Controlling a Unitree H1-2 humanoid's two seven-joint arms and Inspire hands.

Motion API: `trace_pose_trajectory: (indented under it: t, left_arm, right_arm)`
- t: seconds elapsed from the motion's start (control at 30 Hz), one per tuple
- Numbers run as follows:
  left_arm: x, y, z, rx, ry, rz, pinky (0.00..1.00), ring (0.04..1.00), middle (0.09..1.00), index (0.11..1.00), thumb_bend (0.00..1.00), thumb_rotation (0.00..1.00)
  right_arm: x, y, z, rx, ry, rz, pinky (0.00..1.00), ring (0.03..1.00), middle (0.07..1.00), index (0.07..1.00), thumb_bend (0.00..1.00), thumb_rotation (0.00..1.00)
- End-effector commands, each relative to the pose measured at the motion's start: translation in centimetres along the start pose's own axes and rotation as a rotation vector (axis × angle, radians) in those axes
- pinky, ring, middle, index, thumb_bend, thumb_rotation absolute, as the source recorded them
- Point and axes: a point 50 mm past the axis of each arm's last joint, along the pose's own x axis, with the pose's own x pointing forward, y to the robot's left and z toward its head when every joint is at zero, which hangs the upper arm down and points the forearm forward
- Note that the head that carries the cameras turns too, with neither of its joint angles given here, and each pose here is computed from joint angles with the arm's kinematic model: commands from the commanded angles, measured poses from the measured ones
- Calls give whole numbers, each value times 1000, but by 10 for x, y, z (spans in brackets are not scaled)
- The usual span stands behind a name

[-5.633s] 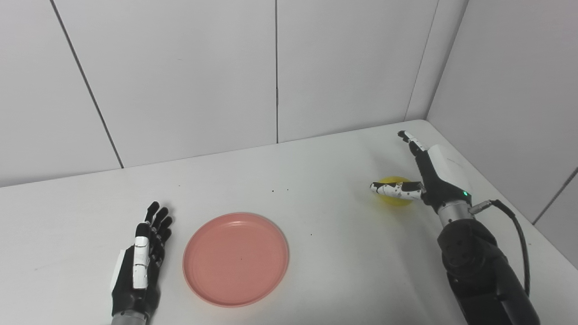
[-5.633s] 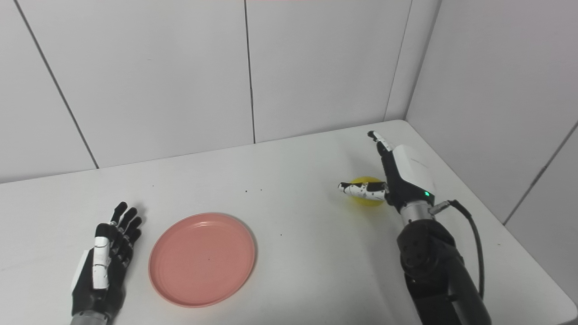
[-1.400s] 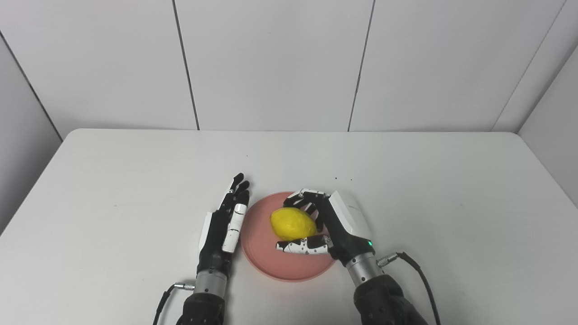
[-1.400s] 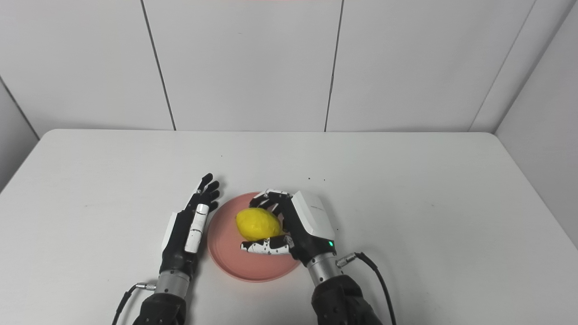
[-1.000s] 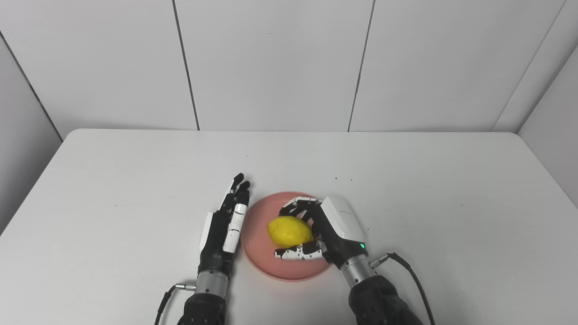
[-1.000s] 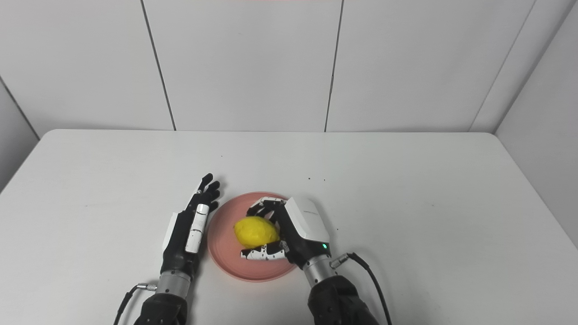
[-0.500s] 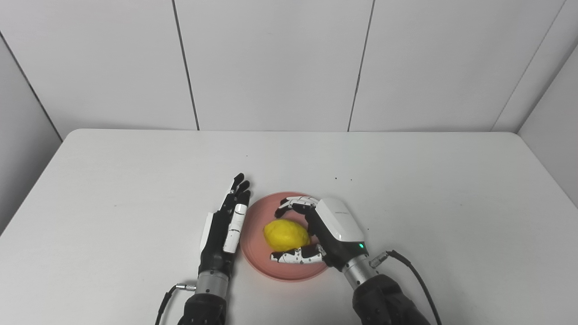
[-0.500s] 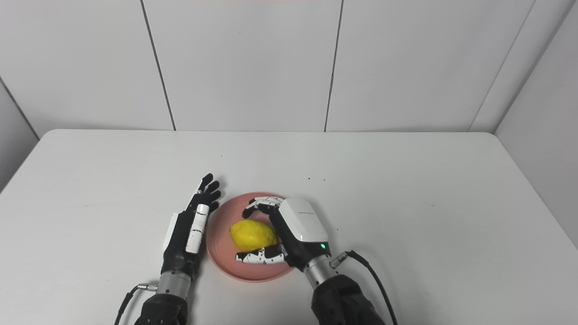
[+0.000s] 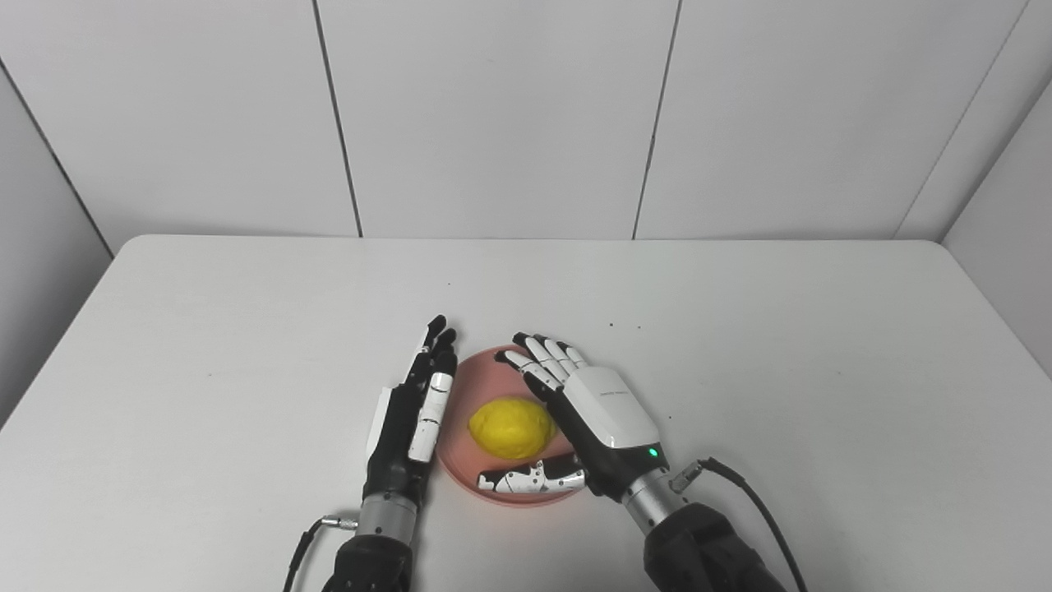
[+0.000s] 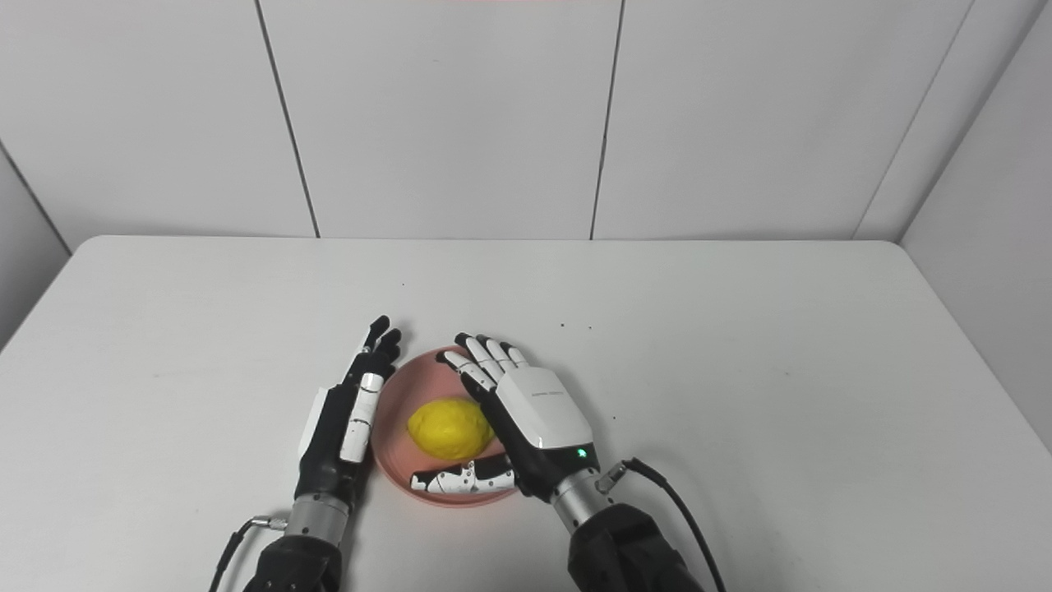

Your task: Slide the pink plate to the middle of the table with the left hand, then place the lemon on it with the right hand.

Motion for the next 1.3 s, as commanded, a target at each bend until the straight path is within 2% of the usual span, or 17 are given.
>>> trace_pose_trajectory:
  t: [0.0,0.1,0.17,0.3,0.43,0.6,0.67,0.7,0.8,0.97,1.03,1.13,1.27]
  left_arm:
    - [-7,-6,-13,-5,50,-15,956,943,940,934,729,1000]
    - [-7,-5,-14,3,46,-7,946,931,935,931,725,1000]
    - [-7,-4,-14,-20,40,-27,956,943,948,947,705,1000]
    - [-6,-3,-13,-50,41,-37,977,965,964,966,690,1000]
    - [-5,1,-14,-53,35,-12,964,954,951,950,679,1000]
    - [-5,6,-12,-69,34,-1,998,961,958,959,684,1000]
    - [-5,8,-12,-76,32,5,1000,962,959,961,683,1000]
    - [-5,9,-11,-79,32,9,1000,968,963,964,683,1000]
    - [-4,13,-12,-66,26,27,1000,968,964,968,682,1000]
    - [-5,17,-12,-57,6,31,974,956,964,969,680,1000]
    - [-6,19,-12,-53,7,30,973,958,966,971,681,1000]
    - [-7,21,-12,-49,15,28,997,986,993,994,704,1000]
    - [-10,26,-10,-48,11,24,1000,1000,1000,1000,712,1000]
  right_arm:
    - [6,-14,11,-7,-58,-58,1000,1000,1000,924,727,634]
    - [3,-14,10,20,-59,-75,1000,1000,1000,943,735,653]
    - [0,-15,8,56,-61,-101,1000,1000,1000,978,734,713]
    - [-4,-17,6,159,-74,-180,1000,1000,1000,1000,730,807]
    - [-10,-17,-1,290,-79,-267,1000,1000,1000,1000,718,893]
    - [-15,-13,-10,434,-91,-375,1000,1000,1000,1000,665,910]
    - [-17,-10,-12,472,-79,-382,999,1000,1000,1000,662,906]
    - [-17,-8,-14,495,-66,-378,1000,1000,1000,1000,679,958]
    - [-19,-5,-18,572,-43,-379,1000,1000,1000,1000,708,995]
    - [-22,-1,-23,680,-45,-393,1000,1000,1000,1000,619,1000]
    - [-23,2,-24,697,-17,-387,1000,1000,1000,1000,616,1000]
    - [-24,7,-25,733,27,-379,1000,1000,1000,1000,694,1000]
    - [-26,9,-26,856,7,-410,1000,1000,1000,1000,663,997]
